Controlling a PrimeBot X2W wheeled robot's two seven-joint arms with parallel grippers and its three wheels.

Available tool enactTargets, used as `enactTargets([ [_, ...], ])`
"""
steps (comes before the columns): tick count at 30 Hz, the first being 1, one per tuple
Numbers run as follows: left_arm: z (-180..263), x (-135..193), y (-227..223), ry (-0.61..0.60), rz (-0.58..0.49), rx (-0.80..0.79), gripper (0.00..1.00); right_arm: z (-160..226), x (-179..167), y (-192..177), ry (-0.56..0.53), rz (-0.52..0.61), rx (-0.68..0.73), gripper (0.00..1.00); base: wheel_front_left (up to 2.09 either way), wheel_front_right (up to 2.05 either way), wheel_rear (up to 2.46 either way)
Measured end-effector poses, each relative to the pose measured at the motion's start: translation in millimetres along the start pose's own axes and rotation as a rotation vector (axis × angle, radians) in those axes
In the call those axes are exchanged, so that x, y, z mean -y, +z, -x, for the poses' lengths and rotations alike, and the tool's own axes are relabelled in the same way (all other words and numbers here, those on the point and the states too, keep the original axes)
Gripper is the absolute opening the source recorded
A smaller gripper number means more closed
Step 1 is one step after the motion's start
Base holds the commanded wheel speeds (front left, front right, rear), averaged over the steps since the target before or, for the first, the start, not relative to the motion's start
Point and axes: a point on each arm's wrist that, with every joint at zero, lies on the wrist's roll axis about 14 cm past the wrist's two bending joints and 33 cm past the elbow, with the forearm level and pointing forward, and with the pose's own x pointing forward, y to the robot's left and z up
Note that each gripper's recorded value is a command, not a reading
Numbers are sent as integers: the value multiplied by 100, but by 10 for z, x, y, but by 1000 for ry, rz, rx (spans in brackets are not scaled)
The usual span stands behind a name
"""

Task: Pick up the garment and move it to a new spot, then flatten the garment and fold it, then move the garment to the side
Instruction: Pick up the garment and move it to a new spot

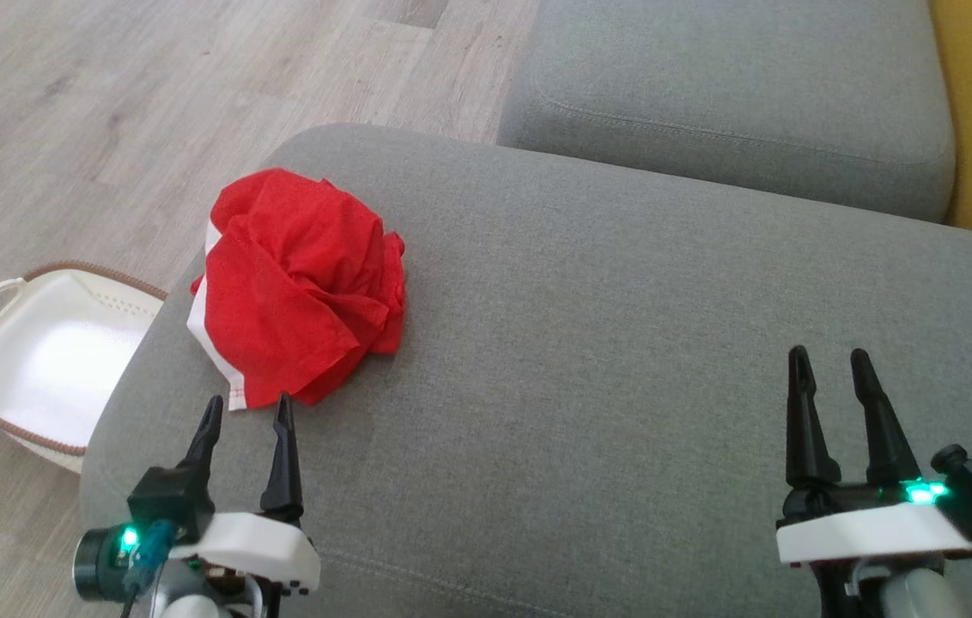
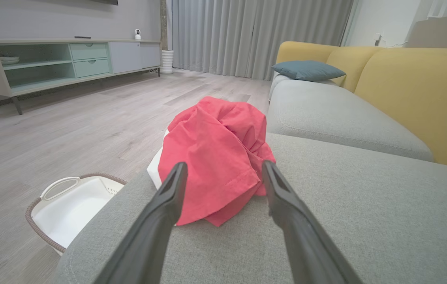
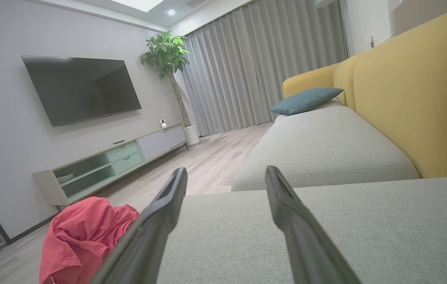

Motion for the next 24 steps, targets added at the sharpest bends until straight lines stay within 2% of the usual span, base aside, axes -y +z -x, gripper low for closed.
enactTargets([
  [12,-54,-120,-72,29,-18,-24,100,-5,37,-82,-8,-10,-21,100,0,0,0],
  [15,-156,-206,-359,42,-24,-178,100,-43,142,-192,-28,3,-49,100,0,0,0],
  [20,-649,-275,-284,11,-90,-213,100,-218,309,-263,-54,18,-54,100,0,0,0],
  [24,-1135,-277,-199,-12,-96,-235,100,-338,463,-355,-80,24,-65,100,0,0,0],
])
